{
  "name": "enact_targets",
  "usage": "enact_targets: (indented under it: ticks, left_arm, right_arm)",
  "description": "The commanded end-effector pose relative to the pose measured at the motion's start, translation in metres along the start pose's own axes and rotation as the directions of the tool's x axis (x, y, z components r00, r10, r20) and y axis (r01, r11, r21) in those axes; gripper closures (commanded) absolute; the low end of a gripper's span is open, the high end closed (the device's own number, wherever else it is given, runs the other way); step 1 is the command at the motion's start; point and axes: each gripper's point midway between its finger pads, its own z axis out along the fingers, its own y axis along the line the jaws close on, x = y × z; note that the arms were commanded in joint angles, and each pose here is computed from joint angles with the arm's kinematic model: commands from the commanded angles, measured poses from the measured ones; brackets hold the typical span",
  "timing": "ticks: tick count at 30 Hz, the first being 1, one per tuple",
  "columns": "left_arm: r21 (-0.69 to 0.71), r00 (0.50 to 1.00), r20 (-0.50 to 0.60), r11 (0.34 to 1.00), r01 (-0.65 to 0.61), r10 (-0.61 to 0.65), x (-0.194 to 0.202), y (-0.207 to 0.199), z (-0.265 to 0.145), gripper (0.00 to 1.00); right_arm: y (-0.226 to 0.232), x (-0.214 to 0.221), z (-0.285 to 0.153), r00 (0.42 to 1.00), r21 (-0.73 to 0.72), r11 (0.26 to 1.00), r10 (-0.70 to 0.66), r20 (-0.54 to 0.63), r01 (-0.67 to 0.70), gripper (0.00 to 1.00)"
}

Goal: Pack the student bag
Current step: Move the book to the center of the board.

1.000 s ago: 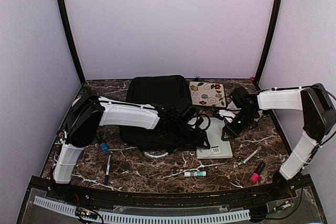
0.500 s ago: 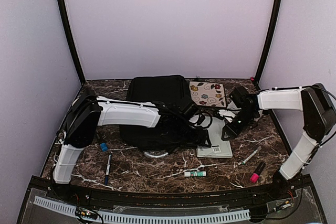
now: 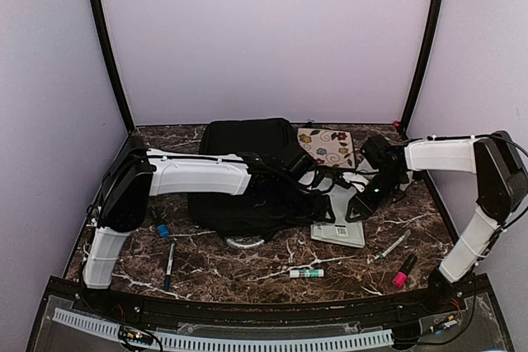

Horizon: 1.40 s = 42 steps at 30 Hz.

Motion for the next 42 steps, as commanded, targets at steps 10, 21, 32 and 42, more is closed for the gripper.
enact_targets:
  ticks: [10,21,32,42]
  left_arm:
    - [0.047,0.969,0.224,0.992,-0.115,0.102,-0.028,-0.04,-0.068,0.31]
    - [-0.048,0.988,0.157,0.999,0.01,-0.003,0.01,0.018,-0.054,0.27]
    - [-0.12,0.974,0.203,0.985,0.127,-0.101,0.025,0.054,-0.059,0.24]
    - [0.108,0.957,0.21,0.978,0.181,-0.2,0.023,0.049,-0.047,0.29]
  right_arm:
    - [0.058,-0.026,0.032,0.994,-0.229,0.971,-0.09,-0.06,0.074,0.55]
    - [0.049,-0.02,0.045,0.993,-0.196,0.979,-0.072,-0.095,0.052,0.55]
    - [0.048,-0.019,0.047,0.993,-0.195,0.98,-0.07,-0.098,0.049,0.55]
    - [0.048,-0.016,0.047,0.992,-0.19,0.981,-0.071,-0.103,0.05,0.55]
